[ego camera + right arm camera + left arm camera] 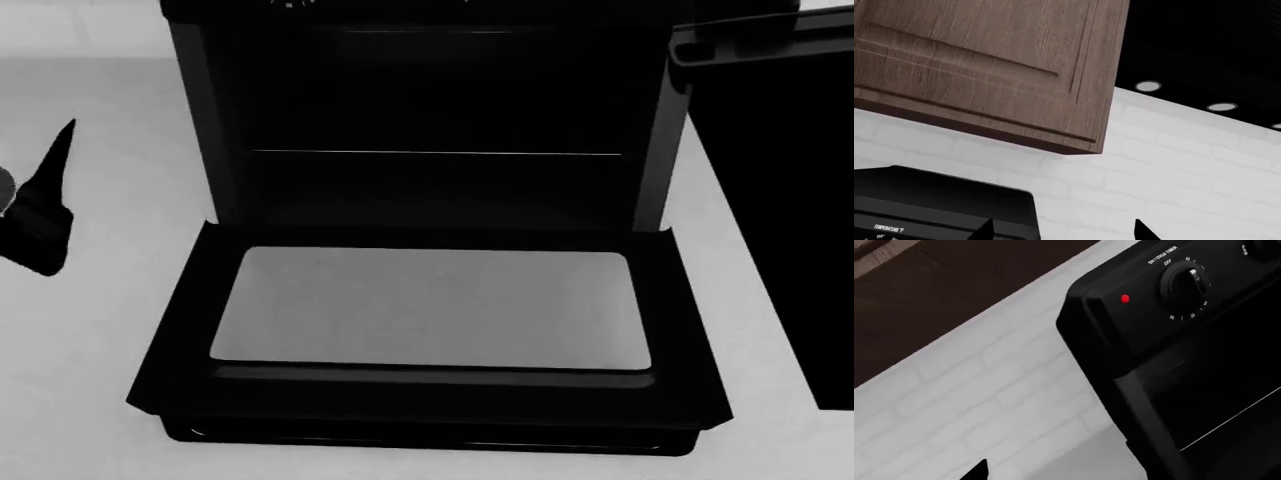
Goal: Close the toaster oven door.
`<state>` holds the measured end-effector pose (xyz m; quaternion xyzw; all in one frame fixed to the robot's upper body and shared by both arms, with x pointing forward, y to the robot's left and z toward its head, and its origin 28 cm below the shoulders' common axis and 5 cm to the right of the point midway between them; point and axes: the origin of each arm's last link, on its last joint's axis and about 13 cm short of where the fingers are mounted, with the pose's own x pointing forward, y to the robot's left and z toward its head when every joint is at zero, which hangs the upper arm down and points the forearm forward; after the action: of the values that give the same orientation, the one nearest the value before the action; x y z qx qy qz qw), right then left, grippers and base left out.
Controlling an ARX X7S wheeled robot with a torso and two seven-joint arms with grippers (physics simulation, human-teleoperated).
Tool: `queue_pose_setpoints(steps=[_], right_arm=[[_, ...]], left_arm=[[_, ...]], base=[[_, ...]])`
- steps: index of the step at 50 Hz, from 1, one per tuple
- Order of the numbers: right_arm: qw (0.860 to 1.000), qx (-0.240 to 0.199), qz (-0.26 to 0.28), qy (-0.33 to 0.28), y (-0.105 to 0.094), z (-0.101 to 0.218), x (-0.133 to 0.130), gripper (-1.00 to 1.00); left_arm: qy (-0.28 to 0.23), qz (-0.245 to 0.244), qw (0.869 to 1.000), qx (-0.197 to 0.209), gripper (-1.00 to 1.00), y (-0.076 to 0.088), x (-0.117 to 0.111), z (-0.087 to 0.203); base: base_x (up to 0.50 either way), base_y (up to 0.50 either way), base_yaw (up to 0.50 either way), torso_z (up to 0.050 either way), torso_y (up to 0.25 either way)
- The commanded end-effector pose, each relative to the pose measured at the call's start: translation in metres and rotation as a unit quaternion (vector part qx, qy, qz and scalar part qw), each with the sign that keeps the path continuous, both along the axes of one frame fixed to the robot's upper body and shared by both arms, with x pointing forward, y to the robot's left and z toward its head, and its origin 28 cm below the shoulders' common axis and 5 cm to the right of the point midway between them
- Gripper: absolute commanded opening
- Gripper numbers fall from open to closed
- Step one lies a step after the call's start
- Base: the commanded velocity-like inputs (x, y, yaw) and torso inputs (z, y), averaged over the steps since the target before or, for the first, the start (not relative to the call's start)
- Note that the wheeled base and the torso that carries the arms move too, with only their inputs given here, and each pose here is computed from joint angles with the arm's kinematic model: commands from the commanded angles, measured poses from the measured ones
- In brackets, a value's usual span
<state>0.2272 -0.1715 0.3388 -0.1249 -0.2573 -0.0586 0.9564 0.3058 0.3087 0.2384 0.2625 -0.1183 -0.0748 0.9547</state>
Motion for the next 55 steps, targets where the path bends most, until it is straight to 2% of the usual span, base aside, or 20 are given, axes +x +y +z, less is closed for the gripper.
queue_pose_setpoints(steps=[1,3,4,5,10,13,15,17,20,34,46,55], right_arm=[[1.0,-0.001,0.001,-0.002,0.0,0.001,-0.001,1.0],[1.0,-0.001,0.002,-0.002,0.0,0.001,-0.001,1.0],[1.0,-0.001,0.003,-0.002,0.0,0.001,-0.001,1.0],[1.0,-0.001,0.003,-0.002,0.0,0.001,-0.001,1.0],[1.0,-0.002,0.003,-0.005,0.001,0.003,-0.003,1.0],[1.0,-0.002,0.003,-0.005,0.001,0.003,-0.005,1.0],[1.0,-0.003,0.002,-0.006,0.0,0.003,-0.006,1.0],[1.0,-0.002,0.002,-0.006,0.001,0.003,-0.006,1.0],[1.0,-0.003,0.002,-0.006,0.001,0.004,-0.006,1.0],[1.0,-0.002,-0.001,-0.006,0.0,0.003,-0.009,1.0],[1.0,-0.002,-0.001,-0.006,0.0,0.005,-0.007,1.0],[1.0,-0.004,0.0,-0.006,0.001,0.006,-0.007,1.0]], left_arm=[[-0.023,-0.041,0.976,0.214,1.0,0.022,-0.005,-0.002],[-0.02,-0.045,0.97,0.237,1.0,0.025,-0.006,-0.002],[-0.019,-0.052,0.964,0.262,1.0,0.027,-0.007,-0.003],[-0.014,-0.053,0.962,0.266,1.0,0.028,-0.008,-0.003],[0.006,-0.082,0.937,0.341,1.0,0.032,-0.013,-0.005],[0.009,-0.08,0.933,0.351,1.0,0.035,-0.014,-0.003],[0.014,-0.085,0.923,0.375,1.0,0.038,-0.017,-0.004],[0.017,-0.089,0.921,0.378,1.0,0.038,-0.018,-0.005],[0.018,-0.104,0.909,0.404,1.0,0.038,-0.02,-0.007],[0.012,-0.162,0.884,0.438,1.0,0.027,-0.022,-0.023],[0.038,-0.171,0.873,0.455,1.0,0.028,-0.02,-0.042],[0.049,-0.175,0.87,0.458,1.0,0.03,-0.021,-0.056]], base=[[0.0,0.0,0.0,0.0,0.0],[0.0,0.0,0.0,0.0,0.0],[0.0,0.0,0.0,0.0,0.0],[0.0,0.0,0.0,0.0,0.0],[0.0,0.0,0.0,0.0,0.0],[0.0,0.0,0.0,0.0,0.0],[0.0,0.0,0.0,0.0,0.0],[0.0,0.0,0.0,0.0,0.0],[0.0,0.0,0.0,0.0,0.0],[0.0,0.0,0.0,0.0,0.0],[0.0,0.0,0.0,0.0,0.0],[0.0,0.0,0.0,0.0,0.0]])
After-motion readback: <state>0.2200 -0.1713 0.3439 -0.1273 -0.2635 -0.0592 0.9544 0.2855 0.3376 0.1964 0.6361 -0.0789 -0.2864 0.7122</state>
